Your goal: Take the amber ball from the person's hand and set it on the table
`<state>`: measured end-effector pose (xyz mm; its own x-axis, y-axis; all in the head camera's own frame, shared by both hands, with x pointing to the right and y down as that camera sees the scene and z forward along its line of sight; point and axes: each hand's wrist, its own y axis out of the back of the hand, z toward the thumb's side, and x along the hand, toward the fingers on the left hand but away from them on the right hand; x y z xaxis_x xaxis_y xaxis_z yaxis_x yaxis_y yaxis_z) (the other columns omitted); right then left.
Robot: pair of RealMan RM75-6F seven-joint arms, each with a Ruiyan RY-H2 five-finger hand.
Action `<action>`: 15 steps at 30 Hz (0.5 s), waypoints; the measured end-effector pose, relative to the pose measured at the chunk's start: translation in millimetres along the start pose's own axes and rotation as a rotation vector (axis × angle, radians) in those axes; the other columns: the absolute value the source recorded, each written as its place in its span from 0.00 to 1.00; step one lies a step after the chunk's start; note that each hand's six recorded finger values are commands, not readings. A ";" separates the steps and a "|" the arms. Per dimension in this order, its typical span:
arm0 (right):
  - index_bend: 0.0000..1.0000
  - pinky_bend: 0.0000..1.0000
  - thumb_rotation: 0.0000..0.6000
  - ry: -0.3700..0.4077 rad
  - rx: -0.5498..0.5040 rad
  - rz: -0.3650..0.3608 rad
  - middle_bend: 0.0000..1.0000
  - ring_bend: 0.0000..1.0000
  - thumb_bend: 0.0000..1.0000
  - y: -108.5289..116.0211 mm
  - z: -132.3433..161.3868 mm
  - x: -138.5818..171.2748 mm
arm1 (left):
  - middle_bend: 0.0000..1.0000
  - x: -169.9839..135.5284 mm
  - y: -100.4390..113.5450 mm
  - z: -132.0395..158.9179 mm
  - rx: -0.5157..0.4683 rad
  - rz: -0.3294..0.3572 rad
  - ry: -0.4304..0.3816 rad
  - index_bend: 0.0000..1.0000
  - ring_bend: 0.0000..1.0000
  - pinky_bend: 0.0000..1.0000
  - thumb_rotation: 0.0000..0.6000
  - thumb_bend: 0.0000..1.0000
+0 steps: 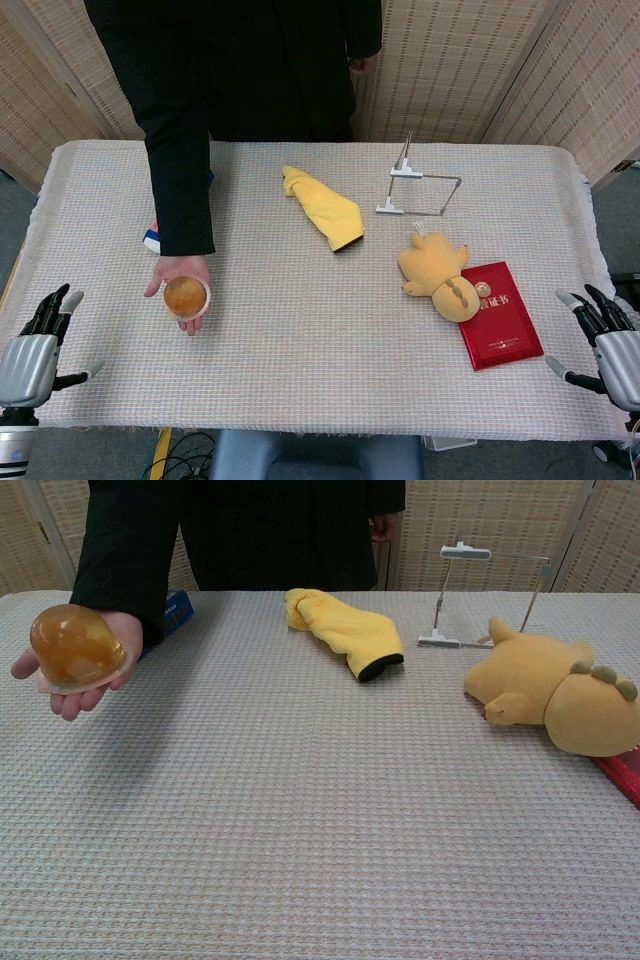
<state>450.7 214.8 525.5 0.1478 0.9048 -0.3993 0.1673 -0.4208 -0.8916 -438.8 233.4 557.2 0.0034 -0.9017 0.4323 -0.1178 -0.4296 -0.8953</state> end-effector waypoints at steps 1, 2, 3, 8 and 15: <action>0.10 0.13 1.00 0.000 0.000 0.002 0.16 0.07 0.19 -0.8 0.2 -0.3 | 0.00 0.0 -0.2 -0.3 0.002 -0.001 0.000 0.09 0.00 0.30 1.00 0.14; 0.10 0.13 1.00 0.001 -0.002 0.003 0.16 0.07 0.19 -1.7 0.7 -0.6 | 0.00 0.0 -0.4 -0.6 0.002 -0.002 0.000 0.09 0.00 0.30 1.00 0.14; 0.10 0.13 1.00 0.002 -0.003 0.005 0.16 0.07 0.19 -2.4 1.2 -0.7 | 0.00 0.1 -0.2 -0.8 0.000 -0.001 0.000 0.09 0.00 0.30 1.00 0.14; 0.10 0.13 1.00 0.008 -0.003 -0.001 0.16 0.07 0.19 -0.7 2.4 -1.2 | 0.00 1.6 4.2 0.7 -0.005 0.024 -0.015 0.13 0.00 0.30 1.00 0.14; 0.10 0.13 1.00 0.015 -0.001 -0.043 0.16 0.07 0.19 14.7 4.3 -1.0 | 0.01 13.0 9.7 21.7 0.000 0.056 -0.147 0.19 0.06 0.29 1.00 0.14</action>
<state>448.8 208.0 511.9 0.1549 0.9209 -0.3576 0.1749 -0.3818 -0.9076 -418.4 216.5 551.8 0.1419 -0.9215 0.3616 -0.1214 -0.3787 -0.9175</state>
